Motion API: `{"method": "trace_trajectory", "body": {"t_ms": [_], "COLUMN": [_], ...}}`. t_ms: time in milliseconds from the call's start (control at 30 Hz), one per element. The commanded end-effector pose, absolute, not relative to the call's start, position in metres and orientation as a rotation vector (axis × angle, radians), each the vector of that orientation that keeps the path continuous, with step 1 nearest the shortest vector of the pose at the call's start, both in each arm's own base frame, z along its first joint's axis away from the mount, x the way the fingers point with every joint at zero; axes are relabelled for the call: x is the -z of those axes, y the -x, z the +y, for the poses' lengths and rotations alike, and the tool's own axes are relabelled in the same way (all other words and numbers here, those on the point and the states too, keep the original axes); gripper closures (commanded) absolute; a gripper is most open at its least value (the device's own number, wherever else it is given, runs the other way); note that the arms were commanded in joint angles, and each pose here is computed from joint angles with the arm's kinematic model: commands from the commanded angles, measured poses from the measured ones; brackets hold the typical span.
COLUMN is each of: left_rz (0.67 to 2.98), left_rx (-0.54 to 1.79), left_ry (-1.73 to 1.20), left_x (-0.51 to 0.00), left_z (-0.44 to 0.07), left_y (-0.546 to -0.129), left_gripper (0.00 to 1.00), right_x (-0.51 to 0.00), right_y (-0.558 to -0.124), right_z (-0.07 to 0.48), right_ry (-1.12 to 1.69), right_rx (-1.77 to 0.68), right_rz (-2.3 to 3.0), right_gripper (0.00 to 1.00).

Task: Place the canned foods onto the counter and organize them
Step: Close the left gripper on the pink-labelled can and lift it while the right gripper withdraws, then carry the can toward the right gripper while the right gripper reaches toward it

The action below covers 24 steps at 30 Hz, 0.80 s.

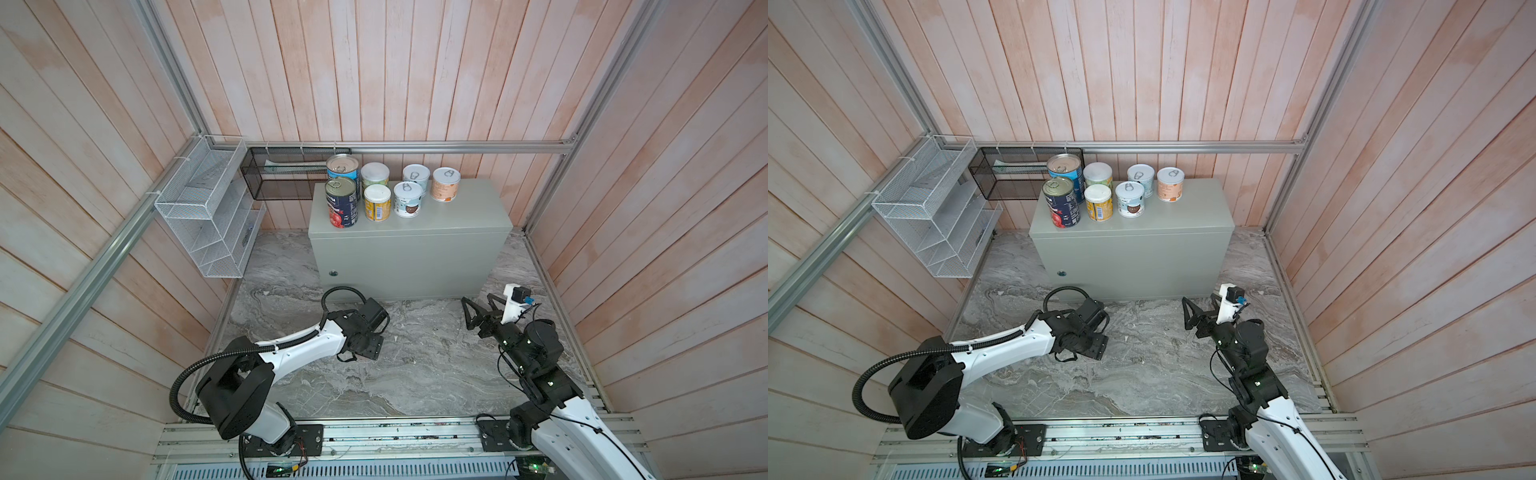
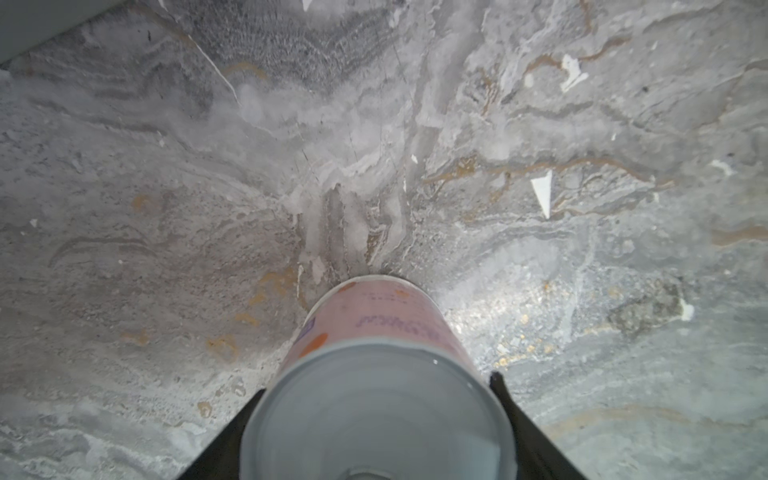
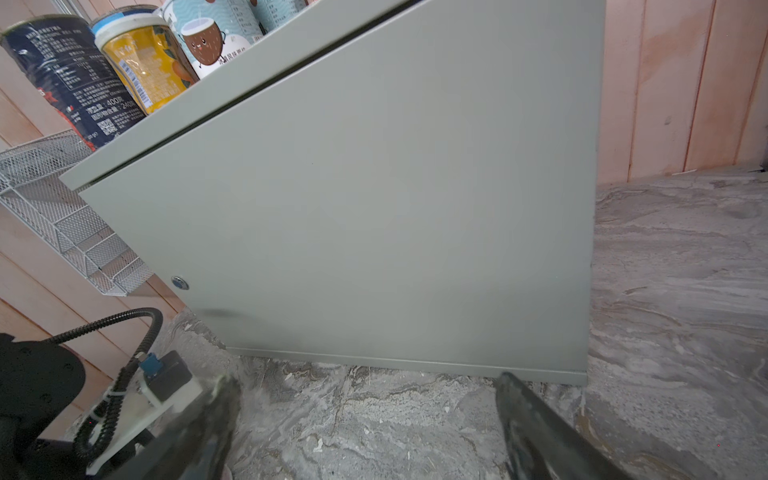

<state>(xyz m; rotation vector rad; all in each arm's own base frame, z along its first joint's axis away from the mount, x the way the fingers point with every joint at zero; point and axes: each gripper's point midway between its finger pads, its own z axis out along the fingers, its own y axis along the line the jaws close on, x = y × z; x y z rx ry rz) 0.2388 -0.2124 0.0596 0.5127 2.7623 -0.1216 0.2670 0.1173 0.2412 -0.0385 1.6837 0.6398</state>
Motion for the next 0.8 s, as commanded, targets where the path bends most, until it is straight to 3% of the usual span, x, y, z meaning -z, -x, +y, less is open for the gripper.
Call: {"method": "trace_trajectory", "body": {"t_ms": [0,467,767], "left_rz": [2.665,2.538,2.494], "left_rx": [0.201,0.431,0.522], "left_ry": [-0.517,-0.579,-0.599], "left_x": [-0.093,-0.152,-0.185], "left_z": [-0.231,-0.269,-0.276], "left_y": [-0.256,-0.276,-0.287], "left_gripper": [0.38,0.42,0.42], "right_x": [-0.24,-0.234,-0.231], "right_y": [-0.266,-0.256,-0.237], "right_z": [0.123,0.153,0.202], "right_ry": [0.059,0.244,0.432], "right_rx": [-0.668,-0.693,-0.727], "right_rz": [1.685,1.689,1.629], "right_gripper": [0.05,0.05,0.05]}}
